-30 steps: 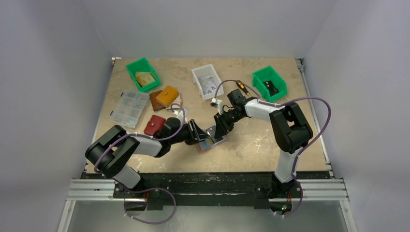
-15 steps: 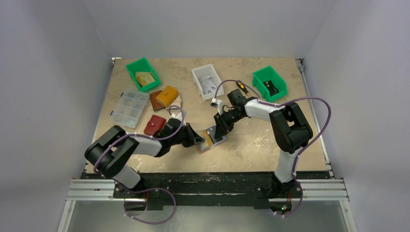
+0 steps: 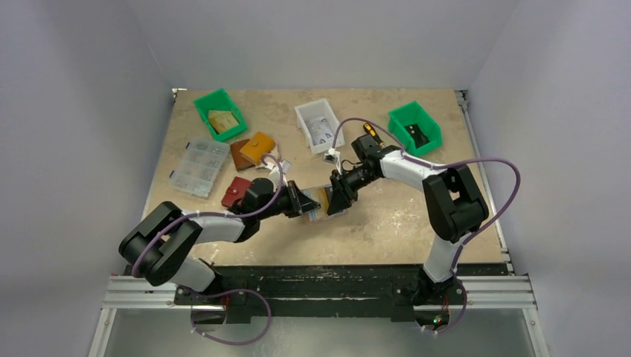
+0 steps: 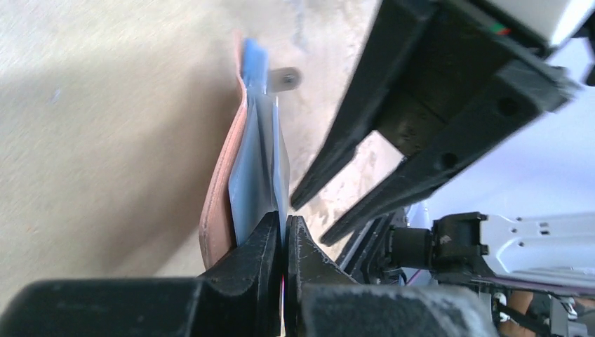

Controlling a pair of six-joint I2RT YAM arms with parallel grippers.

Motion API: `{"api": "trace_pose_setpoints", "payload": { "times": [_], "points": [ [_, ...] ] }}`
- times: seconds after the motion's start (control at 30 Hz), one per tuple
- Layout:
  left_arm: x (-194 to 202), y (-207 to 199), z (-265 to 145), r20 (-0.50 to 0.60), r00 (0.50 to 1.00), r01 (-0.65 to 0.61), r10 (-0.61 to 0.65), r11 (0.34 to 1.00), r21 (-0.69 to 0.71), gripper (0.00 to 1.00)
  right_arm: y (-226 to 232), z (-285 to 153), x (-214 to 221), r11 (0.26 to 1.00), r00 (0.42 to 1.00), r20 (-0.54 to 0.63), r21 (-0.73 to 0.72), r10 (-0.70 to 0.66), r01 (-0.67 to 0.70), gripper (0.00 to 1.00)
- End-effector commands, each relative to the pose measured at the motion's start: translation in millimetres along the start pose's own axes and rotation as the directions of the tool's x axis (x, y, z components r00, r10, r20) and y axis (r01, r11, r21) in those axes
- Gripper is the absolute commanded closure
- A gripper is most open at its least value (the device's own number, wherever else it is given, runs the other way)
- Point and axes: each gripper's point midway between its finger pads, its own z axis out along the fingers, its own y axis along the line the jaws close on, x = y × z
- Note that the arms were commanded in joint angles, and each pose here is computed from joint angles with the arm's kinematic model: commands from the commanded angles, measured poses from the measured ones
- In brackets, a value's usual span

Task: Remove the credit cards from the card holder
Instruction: Remove the credit card from the card holder.

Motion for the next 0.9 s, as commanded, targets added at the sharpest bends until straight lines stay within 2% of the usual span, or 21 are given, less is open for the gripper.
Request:
{"api": "trace_pose_setpoints", "payload": {
  "times": [0.0,0.13,0.47,0.67,0.73,0.77,0.87],
  "points": [
    [-25.6,-49.2,-10.7,0.107,0.987,-0.14,0.121,0.971,0.193,1.0,6.6,-10.9,-24.9,0.998,0.997,0.059,0.019,-0.057,0.056,0.64],
    [-24.7,-58.2,-16.6,0.124,0.985,-0.145,0.117,0.958,0.249,1.0,8.7,-24.9,-31.3,0.999,0.993,0.107,0.007,-0.042,0.042,0.63],
    [-26.3,-70.9,-20.7,0.14,0.983,-0.156,0.117,0.938,0.308,1.0,14.3,-34.9,-36.5,0.999,0.988,0.149,-0.012,-0.036,0.039,0.49],
    [-26.8,-81.2,-23.2,0.148,0.982,-0.16,0.114,0.921,0.355,1.0,23.0,-30.9,-32.7,0.996,0.988,0.155,-0.092,0.009,0.005,0.49],
    [-26.2,-82.6,-23.4,0.147,0.983,-0.158,0.11,0.917,0.365,1.0,26.3,-29.9,-33.3,0.993,0.987,0.161,-0.121,0.026,-0.006,0.52],
    [-26.4,-83.0,-23.1,0.148,0.983,-0.156,0.108,0.917,0.367,1.0,27.3,-29.8,-33.7,0.992,0.986,0.163,-0.128,0.03,-0.009,0.58],
    [-25.7,-79.2,-22.6,0.146,0.985,-0.142,0.095,0.924,0.356,1.0,29.3,-29.4,-35.0,0.989,0.985,0.166,-0.15,0.045,-0.02,0.84]
  ]
}}
